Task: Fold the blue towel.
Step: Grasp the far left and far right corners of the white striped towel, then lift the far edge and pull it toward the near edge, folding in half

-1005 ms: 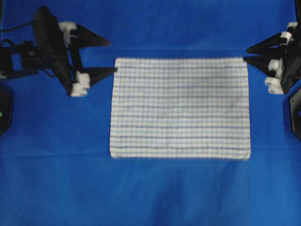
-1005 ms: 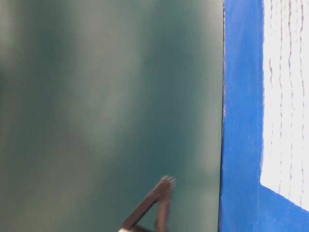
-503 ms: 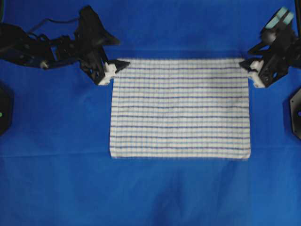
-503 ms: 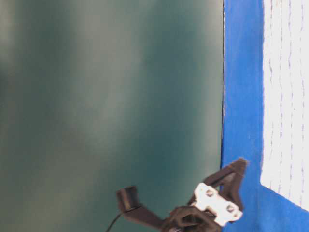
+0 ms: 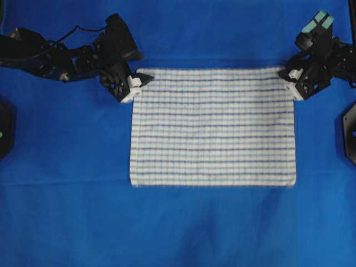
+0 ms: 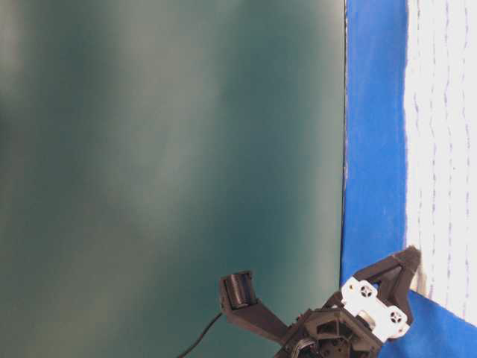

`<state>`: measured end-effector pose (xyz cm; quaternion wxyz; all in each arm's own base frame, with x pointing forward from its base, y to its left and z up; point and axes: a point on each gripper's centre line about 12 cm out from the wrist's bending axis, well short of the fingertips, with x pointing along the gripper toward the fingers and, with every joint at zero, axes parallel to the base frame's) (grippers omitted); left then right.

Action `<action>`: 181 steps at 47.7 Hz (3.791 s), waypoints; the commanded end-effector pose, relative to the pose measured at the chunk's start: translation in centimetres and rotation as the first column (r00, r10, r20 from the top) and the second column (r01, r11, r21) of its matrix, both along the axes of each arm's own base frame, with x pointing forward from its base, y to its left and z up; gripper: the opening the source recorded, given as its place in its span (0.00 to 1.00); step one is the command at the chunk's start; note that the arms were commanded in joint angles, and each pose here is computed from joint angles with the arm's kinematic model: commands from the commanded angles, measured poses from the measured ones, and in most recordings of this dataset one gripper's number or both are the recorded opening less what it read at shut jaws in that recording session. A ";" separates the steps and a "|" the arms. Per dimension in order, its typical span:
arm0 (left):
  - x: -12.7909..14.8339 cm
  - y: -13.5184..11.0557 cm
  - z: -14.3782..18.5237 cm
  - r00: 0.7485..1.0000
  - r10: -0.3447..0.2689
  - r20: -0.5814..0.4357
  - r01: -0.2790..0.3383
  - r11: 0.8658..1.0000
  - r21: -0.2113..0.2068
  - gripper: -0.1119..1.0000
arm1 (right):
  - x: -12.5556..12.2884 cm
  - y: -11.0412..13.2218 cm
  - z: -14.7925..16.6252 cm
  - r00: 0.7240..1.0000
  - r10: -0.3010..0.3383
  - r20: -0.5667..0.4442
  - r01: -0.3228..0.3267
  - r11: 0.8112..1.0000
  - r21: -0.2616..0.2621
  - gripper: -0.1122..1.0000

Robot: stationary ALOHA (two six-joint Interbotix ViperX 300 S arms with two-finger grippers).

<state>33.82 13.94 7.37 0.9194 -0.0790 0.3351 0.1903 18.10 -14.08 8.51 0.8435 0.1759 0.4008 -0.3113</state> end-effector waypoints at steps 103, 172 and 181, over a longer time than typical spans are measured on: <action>0.3 -18.5 8.2 0.887 -0.458 -0.061 0.452 0.887 -0.093 0.12 | 0.3 16.8 7.3 0.871 0.458 0.175 -0.489 0.842 0.228 0.15; 1.1 -14.6 6.6 0.944 -0.322 -0.071 0.310 0.941 -0.135 0.70 | 2.5 14.3 5.1 0.922 0.381 0.070 -0.387 0.901 0.195 0.65; 0.9 -14.0 6.2 0.948 -0.306 -0.087 0.293 0.946 -0.138 0.70 | 2.4 12.9 4.9 0.931 0.364 0.038 -0.365 0.917 0.159 0.65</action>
